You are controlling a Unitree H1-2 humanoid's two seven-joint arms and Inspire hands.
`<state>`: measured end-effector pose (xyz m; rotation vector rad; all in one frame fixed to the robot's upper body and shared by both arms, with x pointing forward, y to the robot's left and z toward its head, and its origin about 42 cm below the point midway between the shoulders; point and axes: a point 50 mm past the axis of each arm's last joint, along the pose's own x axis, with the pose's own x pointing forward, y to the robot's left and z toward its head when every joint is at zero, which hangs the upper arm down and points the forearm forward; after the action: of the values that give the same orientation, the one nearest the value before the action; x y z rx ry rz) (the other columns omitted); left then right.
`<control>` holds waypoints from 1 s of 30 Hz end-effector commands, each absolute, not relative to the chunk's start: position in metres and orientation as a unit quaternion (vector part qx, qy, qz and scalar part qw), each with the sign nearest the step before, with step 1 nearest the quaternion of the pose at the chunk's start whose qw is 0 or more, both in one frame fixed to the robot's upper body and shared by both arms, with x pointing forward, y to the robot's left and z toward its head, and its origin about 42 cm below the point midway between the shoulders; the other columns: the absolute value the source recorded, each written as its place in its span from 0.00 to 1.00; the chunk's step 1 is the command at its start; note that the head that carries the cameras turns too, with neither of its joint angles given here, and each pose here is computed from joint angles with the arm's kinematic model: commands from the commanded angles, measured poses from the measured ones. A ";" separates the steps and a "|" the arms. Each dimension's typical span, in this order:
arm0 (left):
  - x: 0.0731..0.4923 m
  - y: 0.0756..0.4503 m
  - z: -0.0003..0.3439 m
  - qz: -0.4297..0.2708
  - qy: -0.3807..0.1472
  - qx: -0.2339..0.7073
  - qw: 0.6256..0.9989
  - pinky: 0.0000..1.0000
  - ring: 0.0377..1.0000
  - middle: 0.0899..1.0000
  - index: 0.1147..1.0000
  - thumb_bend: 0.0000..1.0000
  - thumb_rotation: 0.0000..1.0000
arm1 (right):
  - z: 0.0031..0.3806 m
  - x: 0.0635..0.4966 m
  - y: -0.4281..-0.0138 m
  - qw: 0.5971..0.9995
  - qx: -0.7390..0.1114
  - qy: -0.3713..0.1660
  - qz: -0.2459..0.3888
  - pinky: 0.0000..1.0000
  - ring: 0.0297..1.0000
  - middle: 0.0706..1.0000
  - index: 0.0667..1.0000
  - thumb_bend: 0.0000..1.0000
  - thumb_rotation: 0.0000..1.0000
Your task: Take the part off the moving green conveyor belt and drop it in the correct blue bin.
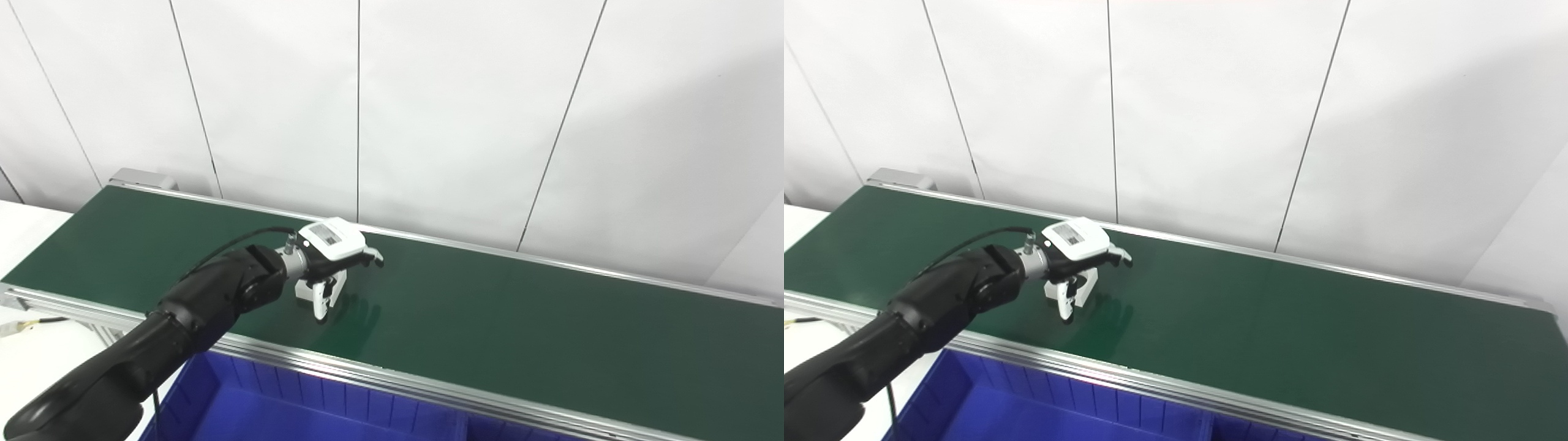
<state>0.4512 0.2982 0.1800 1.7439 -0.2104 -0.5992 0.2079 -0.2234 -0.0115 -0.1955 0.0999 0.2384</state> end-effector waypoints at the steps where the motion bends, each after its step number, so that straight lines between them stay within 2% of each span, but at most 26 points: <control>1: 0.468 0.300 0.211 -0.210 -0.118 0.765 0.597 0.77 0.79 0.79 0.83 1.00 0.02 | -0.001 0.212 -0.222 0.989 -0.091 0.009 0.119 0.90 0.90 0.88 0.87 0.82 1.00; 7: 0.473 0.302 0.201 -0.200 -0.102 0.782 0.581 0.77 0.78 0.79 0.83 1.00 0.02 | -0.001 0.211 -0.223 0.989 -0.091 0.010 0.119 0.91 0.91 0.88 0.87 0.81 1.00; 16: 0.474 0.297 0.176 -0.155 -0.079 0.797 0.579 0.79 0.81 0.82 0.84 1.00 0.00 | 0.001 0.210 -0.222 0.989 -0.089 0.006 0.120 0.91 0.91 0.88 0.86 0.82 1.00; 26: 0.480 0.293 0.162 -0.143 -0.062 0.784 0.602 0.78 0.80 0.80 0.82 1.00 0.00 | 0.002 0.209 -0.219 0.989 -0.086 0.004 0.120 0.91 0.90 0.88 0.86 0.82 1.00; 30: 0.480 0.281 0.155 -0.143 -0.046 0.790 0.595 0.78 0.78 0.79 0.80 1.00 0.01 | 0.003 0.209 -0.217 0.989 -0.083 0.003 0.121 0.90 0.90 0.88 0.86 0.81 1.00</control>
<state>0.4699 0.2799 0.1412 1.7997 -0.1075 -0.3951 0.2039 -0.2213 -0.0105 -0.1851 0.0975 0.2398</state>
